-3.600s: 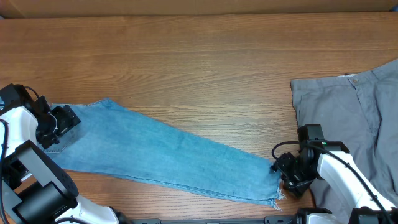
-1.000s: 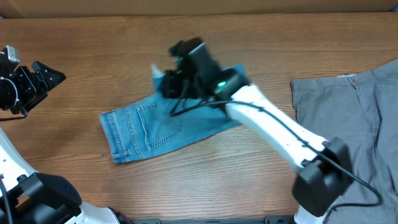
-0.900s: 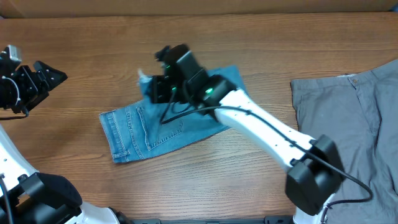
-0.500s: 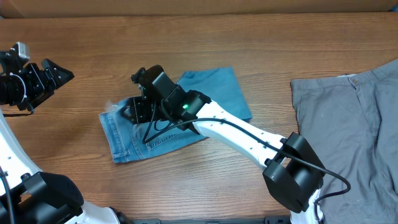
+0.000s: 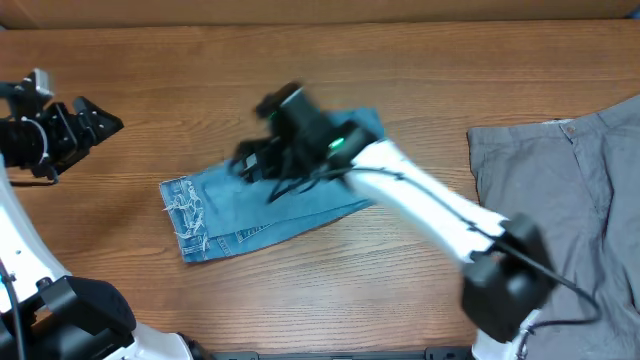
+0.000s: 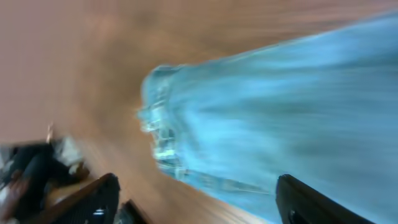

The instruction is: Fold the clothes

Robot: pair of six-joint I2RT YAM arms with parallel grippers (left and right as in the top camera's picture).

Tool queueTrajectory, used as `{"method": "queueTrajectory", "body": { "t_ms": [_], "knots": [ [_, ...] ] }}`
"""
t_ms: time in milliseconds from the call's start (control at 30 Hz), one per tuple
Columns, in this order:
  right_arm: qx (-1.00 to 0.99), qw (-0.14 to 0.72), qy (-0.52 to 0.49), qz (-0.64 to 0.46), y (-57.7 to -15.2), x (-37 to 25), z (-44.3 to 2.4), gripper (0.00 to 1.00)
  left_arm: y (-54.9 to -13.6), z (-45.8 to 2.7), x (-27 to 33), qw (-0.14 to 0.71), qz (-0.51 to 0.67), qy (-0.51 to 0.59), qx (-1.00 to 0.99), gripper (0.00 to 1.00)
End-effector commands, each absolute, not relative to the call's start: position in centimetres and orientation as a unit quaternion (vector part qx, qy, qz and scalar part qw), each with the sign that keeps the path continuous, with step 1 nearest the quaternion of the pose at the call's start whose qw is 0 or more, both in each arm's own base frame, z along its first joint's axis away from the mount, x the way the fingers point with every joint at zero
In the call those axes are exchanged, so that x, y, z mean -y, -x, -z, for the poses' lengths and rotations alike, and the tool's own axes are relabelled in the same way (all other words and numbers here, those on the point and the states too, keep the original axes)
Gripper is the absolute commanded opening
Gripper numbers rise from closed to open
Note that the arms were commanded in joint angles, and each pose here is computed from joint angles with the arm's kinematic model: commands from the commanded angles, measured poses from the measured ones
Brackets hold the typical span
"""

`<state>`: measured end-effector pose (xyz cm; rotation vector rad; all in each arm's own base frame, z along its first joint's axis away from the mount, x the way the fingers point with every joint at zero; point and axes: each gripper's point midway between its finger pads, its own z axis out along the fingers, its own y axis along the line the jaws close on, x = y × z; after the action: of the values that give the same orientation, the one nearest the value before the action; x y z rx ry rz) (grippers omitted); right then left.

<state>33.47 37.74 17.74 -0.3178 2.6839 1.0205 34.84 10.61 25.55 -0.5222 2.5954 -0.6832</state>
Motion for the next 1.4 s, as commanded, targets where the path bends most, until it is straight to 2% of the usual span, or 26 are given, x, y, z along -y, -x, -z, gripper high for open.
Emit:
{"method": "queueTrajectory", "body": {
  "t_ms": [0,33,100,267,433,567,600,667,767,867,1000,1133,1367],
  "knots": [
    [-0.924,0.188,0.066,-0.327,-37.0,-31.6,-21.9,0.72,-35.3,-26.4,-7.5,0.206,0.244,0.126,-0.939,0.83],
    [-0.93,0.18,0.049,-0.315,-37.6,-29.9,-21.3,0.58,-35.4,-26.2,-6.6,0.198,0.243,0.113,-0.943,0.78],
    [-0.943,0.163,0.011,-0.291,-38.6,-26.2,-20.1,0.45,-35.5,-25.3,-4.6,0.177,0.232,0.087,-0.952,0.68],
    [-0.953,0.149,-0.034,-0.26,-40.3,-19.5,-18.6,0.41,-34.8,-21.9,-0.3,0.112,0.201,0.039,-0.972,0.49],
    [-0.962,0.128,-0.038,-0.237,-39.8,-16.4,-16.7,0.41,-33.7,-15.8,4.2,0.053,0.21,0.008,-0.976,0.36],
    [-0.967,0.108,-0.032,-0.227,-38.8,-16.1,-14.2,0.4,-32.1,-9.2,5.4,0.019,0.193,0.036,-0.98,0.31],
    [-0.968,0.104,-0.032,-0.226,-38.6,-16.1,-13.4,0.4,-31.6,-7.6,5.0,0.013,0.177,0.053,-0.983,0.31],
    [-0.97,0.1,-0.034,-0.221,-38.2,-15.9,-11.6,0.42,-30.4,-4.6,3.6,0.002,0.137,0.098,-0.986,0.4],
    [-0.971,0.099,-0.037,-0.216,-37.8,-15.5,-8.9,0.53,-28.0,-0.8,-0.2,-0.013,0.039,0.177,-0.983,0.49],
    [-0.97,0.111,-0.034,-0.215,-37.7,-15.3,-6.9,0.63,-25.6,1.4,-2.6,-0.025,-0.006,0.218,-0.976,0.51],
    [-0.966,0.132,-0.03,-0.219,-38.1,-15.3,-5.6,0.75,-24.1,2.2,-3.4,-0.042,0.0,0.238,-0.97,0.51],
    [-0.963,0.165,-0.016,-0.212,-39.3,-15.2,-5.8,0.82,-24.4,2.1,-3.1,-0.039,0.016,0.23,-0.972,0.55],
    [-0.962,0.163,-0.003,-0.22,-39.8,-15.7,-4.7,0.83,-25.4,1.4,-3.0,-0.029,0.025,0.221,-0.975,0.58]
  ]
}}
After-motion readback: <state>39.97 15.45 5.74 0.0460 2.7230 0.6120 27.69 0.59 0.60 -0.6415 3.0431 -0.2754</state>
